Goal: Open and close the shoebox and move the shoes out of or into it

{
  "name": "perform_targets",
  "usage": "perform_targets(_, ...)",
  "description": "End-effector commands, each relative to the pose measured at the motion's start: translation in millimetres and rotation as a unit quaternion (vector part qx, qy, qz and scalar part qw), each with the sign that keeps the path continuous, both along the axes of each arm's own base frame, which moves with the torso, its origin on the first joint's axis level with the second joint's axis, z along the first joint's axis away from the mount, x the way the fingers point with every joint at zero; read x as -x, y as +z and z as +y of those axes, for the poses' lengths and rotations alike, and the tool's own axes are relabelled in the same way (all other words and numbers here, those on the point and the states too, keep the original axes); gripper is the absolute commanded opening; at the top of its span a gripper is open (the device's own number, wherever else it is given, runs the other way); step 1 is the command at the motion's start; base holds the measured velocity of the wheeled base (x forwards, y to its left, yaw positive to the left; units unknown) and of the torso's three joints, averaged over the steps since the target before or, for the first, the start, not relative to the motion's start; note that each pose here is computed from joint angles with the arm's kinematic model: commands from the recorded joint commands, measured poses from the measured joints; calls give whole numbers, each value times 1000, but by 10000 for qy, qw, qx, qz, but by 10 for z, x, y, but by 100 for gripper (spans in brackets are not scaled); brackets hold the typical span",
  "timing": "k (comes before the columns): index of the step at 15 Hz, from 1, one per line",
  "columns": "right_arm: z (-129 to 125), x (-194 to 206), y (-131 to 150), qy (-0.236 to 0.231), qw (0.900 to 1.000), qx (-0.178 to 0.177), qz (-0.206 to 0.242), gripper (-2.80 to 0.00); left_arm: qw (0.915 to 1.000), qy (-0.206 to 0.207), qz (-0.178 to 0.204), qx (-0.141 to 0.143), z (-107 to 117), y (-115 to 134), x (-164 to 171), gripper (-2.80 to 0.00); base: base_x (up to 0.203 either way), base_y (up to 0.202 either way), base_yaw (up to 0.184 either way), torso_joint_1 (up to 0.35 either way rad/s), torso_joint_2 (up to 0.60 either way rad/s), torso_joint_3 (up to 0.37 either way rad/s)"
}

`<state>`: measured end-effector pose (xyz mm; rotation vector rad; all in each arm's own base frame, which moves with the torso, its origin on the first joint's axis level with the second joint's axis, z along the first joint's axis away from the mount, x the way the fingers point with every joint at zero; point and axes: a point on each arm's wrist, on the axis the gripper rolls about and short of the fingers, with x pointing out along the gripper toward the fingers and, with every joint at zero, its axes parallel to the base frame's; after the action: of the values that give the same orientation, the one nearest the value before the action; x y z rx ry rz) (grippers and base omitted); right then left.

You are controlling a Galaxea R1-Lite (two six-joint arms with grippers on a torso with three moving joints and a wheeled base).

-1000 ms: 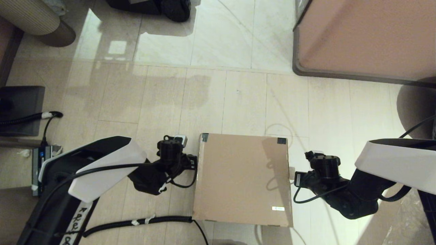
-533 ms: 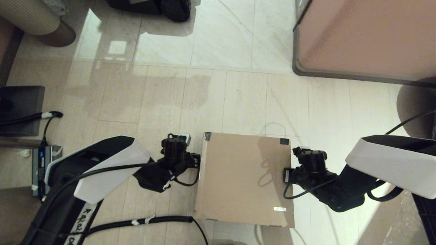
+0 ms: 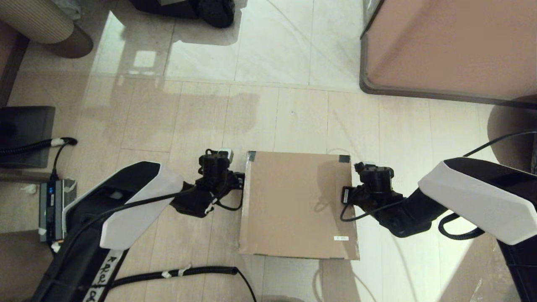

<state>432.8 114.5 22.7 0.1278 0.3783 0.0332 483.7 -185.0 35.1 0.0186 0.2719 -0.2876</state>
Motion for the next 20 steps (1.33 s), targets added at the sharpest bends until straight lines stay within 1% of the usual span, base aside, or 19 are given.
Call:
perform_targets(1, 37, -132, 26, -4, 9999, -42, -109, -280, 9998, 35, -180, 74, 2, 97, -117, -280, 0, 0, 0, 0, 0, 0)
perform_targets(3, -5, -187, 117, -87, 9996, -56, -249, -280, 9995, 137, -274, 105, 62, 193, -236, -280, 0, 0, 0, 0, 0, 0)
perform_targets(4, -59, -189, 171, -148, 9995, -61, -284, -280, 9994, 250, -239, 74, 160, 191, -282, -280, 0, 0, 0, 0, 0, 0)
perform_targets(6, -240, -148, 299, -333, 9989, -68, -310, -280, 9983, 525, -244, 27, 323, 226, -315, -280, 0, 0, 0, 0, 0, 0)
perform_targets(8, -428, -64, 441, -519, 9980, -69, -348, -280, 9970, 698, -335, 39, 445, 336, -327, -280, 0, 0, 0, 0, 0, 0)
perform_targets(10, -545, 75, 453, -624, 9978, -40, -201, -280, 9972, 720, -212, -3, 493, 375, -240, -280, 0, 0, 0, 0, 0, 0)
perform_targets(12, -582, 201, 401, -657, 9978, -35, -8, -280, 9974, 707, 95, -86, 524, 313, -82, -280, 0, 0, 0, 0, 0, 0)
perform_targets(14, -596, 288, 318, -654, 9979, -15, 42, -280, 9970, 654, 397, -117, 517, 269, 135, -280, 0, 0, 0, 0, 0, 0)
perform_targets(16, -589, 400, 158, -613, 9980, 35, 140, -280, 9970, 524, 567, -54, 424, 255, 389, -280, 0, 0, 0, 0, 0, 0)
perform_targets(18, -567, 479, -3, -567, 9982, 51, 189, -280, 9975, 296, 644, 29, 239, 229, 612, -280, 0, 0, 0, 0, 0, 0)
perform_targets(19, -525, 501, -40, -518, 9984, 54, 201, -280, 9977, 245, 622, 119, 170, 212, 658, -280, 0, 0, 0, 0, 0, 0)
perform_targets(20, -491, 516, -60, -469, 9986, 67, 237, -280, 9978, 222, 616, 117, 148, 206, 660, -280, 0, 0, 0, 0, 0, 0)
